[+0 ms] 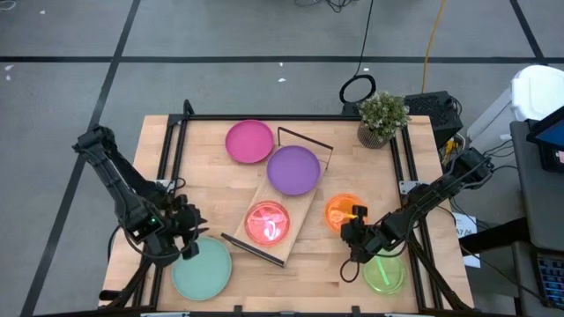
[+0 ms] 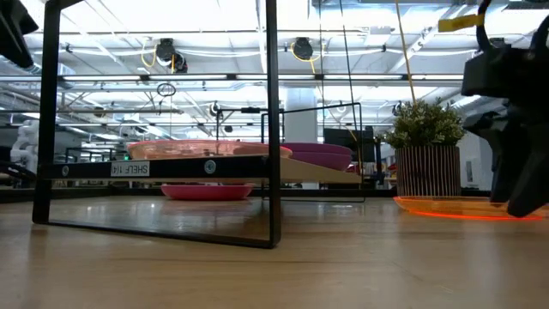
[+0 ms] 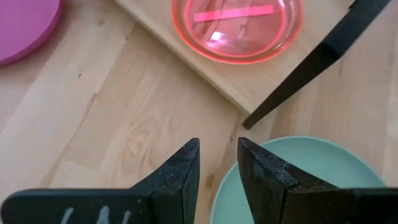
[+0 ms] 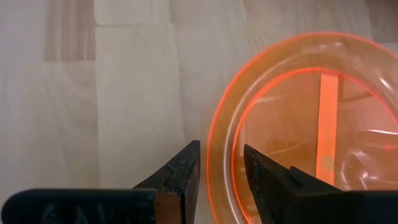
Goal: Place and stack plates onto a shelf
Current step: Stack the orange plate on top of the red plate on the shelf
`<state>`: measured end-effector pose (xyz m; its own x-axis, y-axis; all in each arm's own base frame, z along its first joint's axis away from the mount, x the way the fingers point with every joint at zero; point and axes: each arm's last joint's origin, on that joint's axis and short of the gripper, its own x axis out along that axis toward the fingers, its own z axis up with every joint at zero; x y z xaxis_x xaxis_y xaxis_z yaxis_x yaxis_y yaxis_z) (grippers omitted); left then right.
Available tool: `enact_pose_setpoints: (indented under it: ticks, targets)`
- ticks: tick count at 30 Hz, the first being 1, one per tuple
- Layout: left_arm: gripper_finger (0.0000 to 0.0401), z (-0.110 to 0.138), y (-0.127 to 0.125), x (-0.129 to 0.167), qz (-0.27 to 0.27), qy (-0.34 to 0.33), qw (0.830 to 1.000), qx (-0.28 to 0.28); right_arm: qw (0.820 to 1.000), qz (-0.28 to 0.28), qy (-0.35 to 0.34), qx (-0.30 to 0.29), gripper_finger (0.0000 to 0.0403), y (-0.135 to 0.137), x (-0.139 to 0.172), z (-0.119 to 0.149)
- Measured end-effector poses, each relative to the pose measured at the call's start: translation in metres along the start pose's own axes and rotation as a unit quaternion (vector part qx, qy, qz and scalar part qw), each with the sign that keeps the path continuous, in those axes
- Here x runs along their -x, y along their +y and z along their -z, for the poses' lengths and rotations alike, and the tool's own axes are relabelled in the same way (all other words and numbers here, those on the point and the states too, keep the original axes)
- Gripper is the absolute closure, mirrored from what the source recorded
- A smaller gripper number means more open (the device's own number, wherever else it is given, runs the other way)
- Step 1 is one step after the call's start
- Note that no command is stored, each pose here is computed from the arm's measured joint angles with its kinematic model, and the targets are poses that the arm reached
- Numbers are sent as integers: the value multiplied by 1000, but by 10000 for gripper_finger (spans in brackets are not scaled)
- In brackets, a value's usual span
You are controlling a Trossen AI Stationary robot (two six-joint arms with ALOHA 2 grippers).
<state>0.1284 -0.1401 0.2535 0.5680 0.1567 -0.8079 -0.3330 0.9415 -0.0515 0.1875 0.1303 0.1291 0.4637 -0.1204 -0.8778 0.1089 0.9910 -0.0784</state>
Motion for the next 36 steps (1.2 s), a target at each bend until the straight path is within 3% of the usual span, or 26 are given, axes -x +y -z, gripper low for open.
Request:
enact_pose_setpoints:
  ticks: [6, 14, 19, 36]
  targets:
    - [288, 7, 4, -7, -14, 6, 1000, 0, 1000, 5, 6, -6, 314, -3, -3, 5]
    - [288, 12, 7, -13, -25, 11, 1000, 8, 1000, 6, 6, -2, 394, -3, -3, 6]
    - [288, 13, 7, -14, -26, 11, 1000, 7, 1000, 4, 3, 7, 397, -1, 0, 1]
    - [288, 13, 7, -14, -26, 11, 1000, 11, 985, -15, -121, 126, 403, 31, 60, -82]
